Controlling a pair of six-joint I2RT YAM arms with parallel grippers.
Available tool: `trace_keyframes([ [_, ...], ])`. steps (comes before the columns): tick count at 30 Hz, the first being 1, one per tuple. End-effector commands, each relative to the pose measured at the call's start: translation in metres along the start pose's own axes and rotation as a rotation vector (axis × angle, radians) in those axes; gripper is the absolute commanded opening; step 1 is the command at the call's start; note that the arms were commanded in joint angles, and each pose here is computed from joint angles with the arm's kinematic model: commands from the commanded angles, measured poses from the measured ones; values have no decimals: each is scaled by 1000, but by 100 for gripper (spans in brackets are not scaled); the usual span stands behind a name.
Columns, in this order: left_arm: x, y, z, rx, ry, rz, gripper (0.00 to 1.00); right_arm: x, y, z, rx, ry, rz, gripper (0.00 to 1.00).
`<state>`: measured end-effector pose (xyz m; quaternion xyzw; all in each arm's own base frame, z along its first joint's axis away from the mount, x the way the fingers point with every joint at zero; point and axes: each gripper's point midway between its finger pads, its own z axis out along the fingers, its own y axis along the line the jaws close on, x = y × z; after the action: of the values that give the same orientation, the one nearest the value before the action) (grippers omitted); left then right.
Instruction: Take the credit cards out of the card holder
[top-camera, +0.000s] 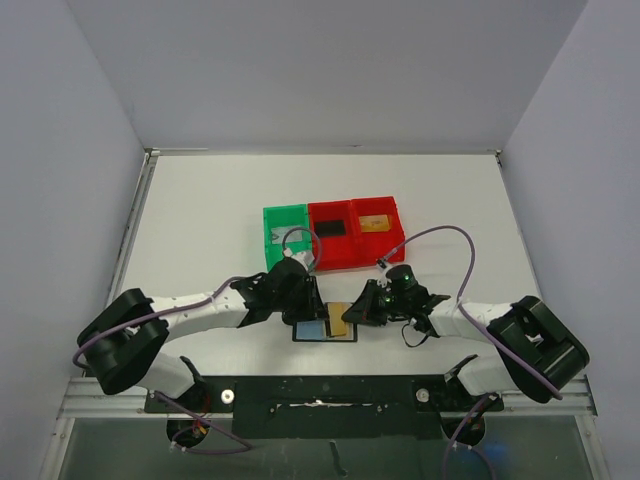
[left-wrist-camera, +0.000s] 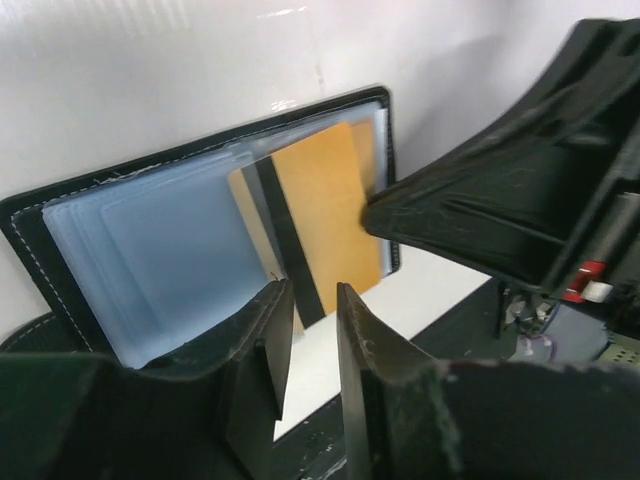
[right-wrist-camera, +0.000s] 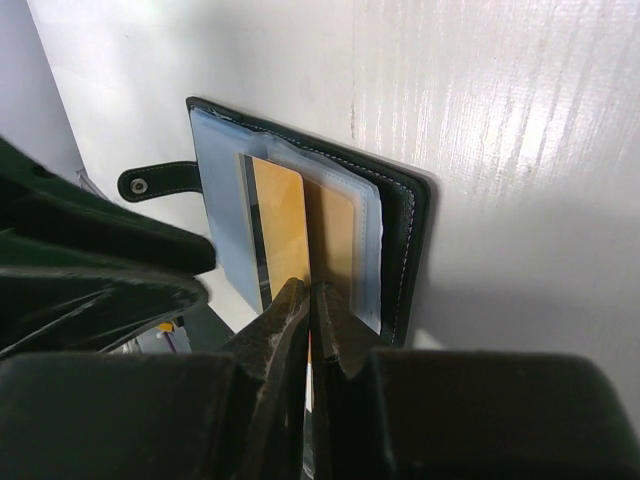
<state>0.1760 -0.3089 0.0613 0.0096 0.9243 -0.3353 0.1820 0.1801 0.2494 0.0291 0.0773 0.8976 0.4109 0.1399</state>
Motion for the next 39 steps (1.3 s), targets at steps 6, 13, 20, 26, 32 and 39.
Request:
trace_keyframes([
  [6, 3, 18, 13, -67, 4, -33, 15, 0, 11, 2, -59, -5, -10, 3],
  [13, 18, 49, 19, -159, 27, -47, 8, 0, 21, 2, -113, 6, -24, 8],
  [20, 22, 57, 20, -185, 35, -45, 6, -1, 26, 7, -149, 17, -16, 13],
  [26, 24, 59, 19, -188, 38, -47, 6, -1, 30, 13, -174, 29, -6, 15],
  [32, 23, 59, 17, -192, 32, -44, 6, 2, 27, 16, -160, 34, -6, 8],
  [39, 19, 57, 14, -185, 14, -44, 6, 2, 19, 7, -113, 3, -23, 0],
])
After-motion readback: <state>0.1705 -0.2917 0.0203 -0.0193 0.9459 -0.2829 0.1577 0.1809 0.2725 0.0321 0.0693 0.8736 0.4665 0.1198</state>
